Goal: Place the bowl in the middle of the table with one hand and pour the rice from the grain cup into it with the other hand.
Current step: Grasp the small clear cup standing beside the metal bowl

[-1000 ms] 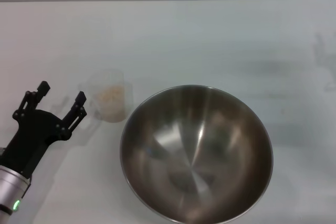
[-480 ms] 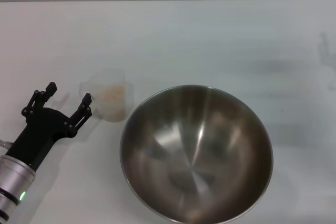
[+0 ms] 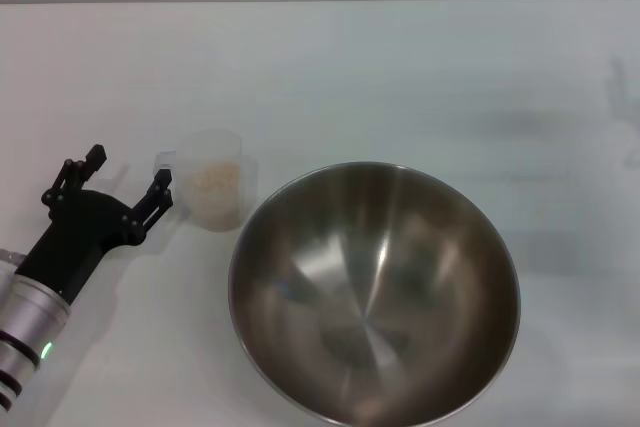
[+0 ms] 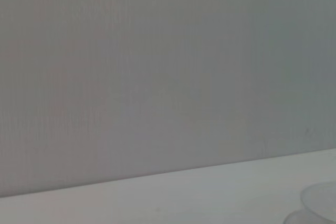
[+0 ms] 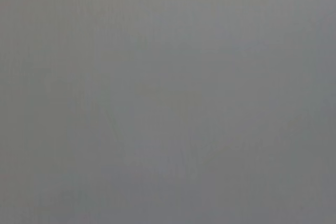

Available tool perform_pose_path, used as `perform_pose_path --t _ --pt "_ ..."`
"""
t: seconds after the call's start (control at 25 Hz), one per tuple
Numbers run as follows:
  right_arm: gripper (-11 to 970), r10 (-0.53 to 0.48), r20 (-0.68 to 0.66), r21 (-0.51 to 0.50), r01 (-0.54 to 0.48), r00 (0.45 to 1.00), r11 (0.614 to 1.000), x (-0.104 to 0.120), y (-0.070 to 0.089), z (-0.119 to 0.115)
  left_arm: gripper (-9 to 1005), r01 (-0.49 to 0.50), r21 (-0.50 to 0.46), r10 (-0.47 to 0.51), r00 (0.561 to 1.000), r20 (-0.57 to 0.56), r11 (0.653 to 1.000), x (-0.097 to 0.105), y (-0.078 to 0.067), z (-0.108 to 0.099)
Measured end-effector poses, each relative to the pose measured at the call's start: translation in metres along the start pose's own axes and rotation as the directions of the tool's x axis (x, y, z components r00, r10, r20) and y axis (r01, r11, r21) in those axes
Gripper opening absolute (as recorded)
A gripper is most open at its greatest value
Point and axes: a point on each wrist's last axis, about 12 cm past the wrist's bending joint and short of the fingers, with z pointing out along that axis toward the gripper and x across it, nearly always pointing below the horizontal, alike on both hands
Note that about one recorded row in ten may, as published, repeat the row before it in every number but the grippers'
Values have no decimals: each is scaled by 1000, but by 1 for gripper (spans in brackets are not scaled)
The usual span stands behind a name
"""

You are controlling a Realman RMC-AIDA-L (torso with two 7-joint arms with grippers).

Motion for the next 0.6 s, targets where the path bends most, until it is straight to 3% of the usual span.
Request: perform_pose_path --t 0.32,0.6 --pt "496 -1 4 -4 1 1000 1000 -1 0 4 808 -10 4 10 1000 -10 1000 -4 2 14" --pt "496 -1 -1 -3 1 1000 1000 0 0 5 807 -4 -2 4 1000 -14 1000 -4 1 14"
